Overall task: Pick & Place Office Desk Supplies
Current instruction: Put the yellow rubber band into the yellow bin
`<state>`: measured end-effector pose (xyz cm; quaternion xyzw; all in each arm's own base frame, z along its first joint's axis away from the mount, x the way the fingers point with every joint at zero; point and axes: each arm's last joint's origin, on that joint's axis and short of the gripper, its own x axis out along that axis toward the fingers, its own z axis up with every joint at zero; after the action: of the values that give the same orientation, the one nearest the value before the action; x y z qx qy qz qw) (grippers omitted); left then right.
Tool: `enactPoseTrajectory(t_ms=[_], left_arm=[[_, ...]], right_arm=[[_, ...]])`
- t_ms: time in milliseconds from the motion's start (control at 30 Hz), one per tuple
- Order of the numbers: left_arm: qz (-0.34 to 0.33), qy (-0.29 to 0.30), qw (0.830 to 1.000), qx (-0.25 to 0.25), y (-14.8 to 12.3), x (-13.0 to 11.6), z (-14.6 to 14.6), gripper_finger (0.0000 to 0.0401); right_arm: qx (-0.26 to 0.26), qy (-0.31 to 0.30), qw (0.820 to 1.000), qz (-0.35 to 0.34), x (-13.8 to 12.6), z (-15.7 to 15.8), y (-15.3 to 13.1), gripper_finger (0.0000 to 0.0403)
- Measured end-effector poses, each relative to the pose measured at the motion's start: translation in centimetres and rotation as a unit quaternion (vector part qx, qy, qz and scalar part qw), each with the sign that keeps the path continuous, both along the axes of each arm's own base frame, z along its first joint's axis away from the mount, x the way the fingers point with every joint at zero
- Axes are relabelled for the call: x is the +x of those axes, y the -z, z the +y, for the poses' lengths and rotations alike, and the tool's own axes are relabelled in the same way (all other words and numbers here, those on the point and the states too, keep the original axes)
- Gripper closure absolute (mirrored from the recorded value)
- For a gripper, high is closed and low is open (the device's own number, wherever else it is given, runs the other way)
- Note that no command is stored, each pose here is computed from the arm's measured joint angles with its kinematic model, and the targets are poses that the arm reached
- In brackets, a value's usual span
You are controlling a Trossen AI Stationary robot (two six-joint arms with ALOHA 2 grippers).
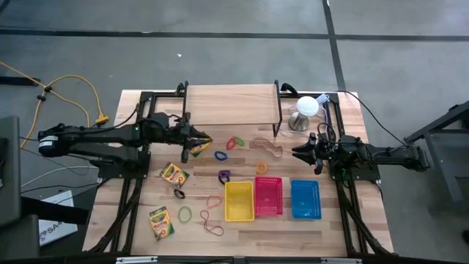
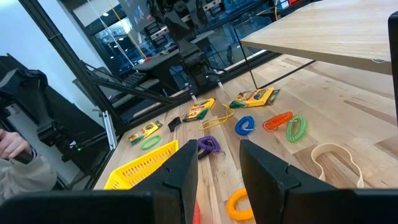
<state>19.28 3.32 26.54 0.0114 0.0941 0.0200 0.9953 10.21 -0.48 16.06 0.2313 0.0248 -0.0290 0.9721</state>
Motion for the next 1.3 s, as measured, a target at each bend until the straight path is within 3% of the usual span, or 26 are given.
enactPoseTrajectory(t_ms=[367, 600, 700, 1000, 1167, 1300], left_arm=[[0.046, 0.032, 0.998, -0.013, 0.6, 0.0, -0.9, 0.0335], [0.151, -0.044, 0.988, -0.005, -1.3, -0.3, -1.5, 0.0335], [0.199, -0.070, 0.977, -0.015, -1.4, -0.1, -1.9, 0.0335], [0.314, -0.157, 0.927, -0.135, 0.5, 1.3, -2.2, 0.0335], [0.366, -0.184, 0.899, -0.156, 1.8, 1.3, -2.2, 0.0335], [0.389, -0.188, 0.889, -0.153, 2.4, 1.6, -2.2, 0.0335]], right_arm=[[0.000, 0.000, 1.000, 0.000, 0.0, 0.0, 0.0, 0.0296], [0.000, 0.000, 1.000, 0.000, 0.0, 0.0, 0.0, 0.0296], [0.000, 0.000, 1.000, 0.000, 0.0, 0.0, 0.0, 0.0296], [0.000, 0.000, 1.000, 0.000, 0.0, 0.0, 0.0, 0.0296], [0.000, 0.000, 1.000, 0.000, 0.0, 0.0, 0.0, 0.0296], [0.000, 0.000, 1.000, 0.000, 0.0, 0.0, 0.0, 0.0296]])
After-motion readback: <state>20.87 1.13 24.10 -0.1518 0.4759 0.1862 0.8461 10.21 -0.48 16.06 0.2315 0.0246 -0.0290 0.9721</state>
